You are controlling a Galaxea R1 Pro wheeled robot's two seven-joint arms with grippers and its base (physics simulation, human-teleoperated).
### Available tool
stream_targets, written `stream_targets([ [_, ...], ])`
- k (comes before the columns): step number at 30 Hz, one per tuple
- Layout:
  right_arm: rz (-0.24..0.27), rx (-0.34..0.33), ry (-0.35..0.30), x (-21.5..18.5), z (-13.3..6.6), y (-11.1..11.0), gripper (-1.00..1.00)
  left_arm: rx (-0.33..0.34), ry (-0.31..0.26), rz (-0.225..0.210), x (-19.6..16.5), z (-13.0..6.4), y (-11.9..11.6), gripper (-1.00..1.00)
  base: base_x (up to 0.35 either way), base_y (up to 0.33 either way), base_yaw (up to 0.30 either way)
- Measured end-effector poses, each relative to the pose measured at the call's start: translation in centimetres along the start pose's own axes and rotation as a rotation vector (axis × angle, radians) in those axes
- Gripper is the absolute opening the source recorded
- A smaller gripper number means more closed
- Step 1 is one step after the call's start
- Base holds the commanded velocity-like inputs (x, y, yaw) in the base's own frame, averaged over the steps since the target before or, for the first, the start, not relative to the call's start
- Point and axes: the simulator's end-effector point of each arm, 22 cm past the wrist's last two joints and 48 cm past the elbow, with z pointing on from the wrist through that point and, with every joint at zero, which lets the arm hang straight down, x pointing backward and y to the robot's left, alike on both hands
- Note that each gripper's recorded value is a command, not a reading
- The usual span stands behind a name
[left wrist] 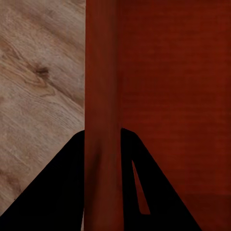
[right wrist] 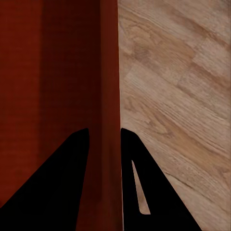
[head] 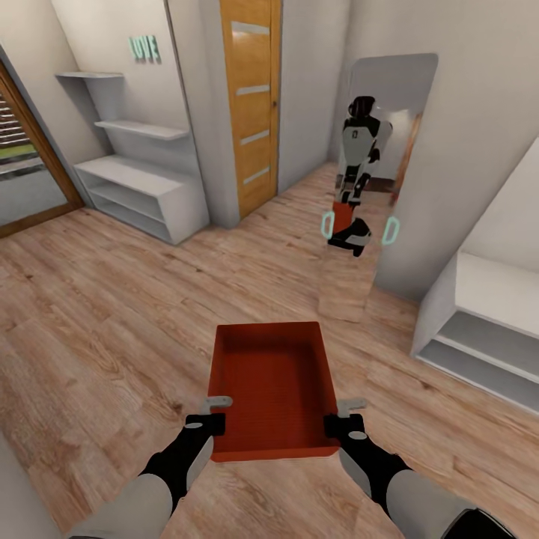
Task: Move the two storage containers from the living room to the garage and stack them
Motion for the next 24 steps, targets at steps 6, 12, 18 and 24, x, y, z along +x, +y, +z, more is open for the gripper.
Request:
stream_targets([
  [6,0.000,0.000,0.000,0.00,0.00,0.00,-1.00,0.000,0.000,0.000,0.01,0.00,0.00,-1.00,0.323,0.000,0.000],
  [12,-0.003,0.000,0.010,0.46,0.03,0.10,-1.00,-0.002,0.011,0.000,0.50,0.11,0.10,-1.00,0.000,0.000,0.000],
  [18,-0.001,-0.001,0.008,0.38,0.06,-0.23,-1.00,-0.004,0.009,0.002,0.42,0.02,-0.21,-1.00,0.000,0.000,0.000],
  [24,0.000,-0.001,0.009,0.47,0.01,-0.06,-1.00,-0.004,0.013,-0.005,0.58,0.07,0.00,-1.00,0.000,0.000,0.008],
])
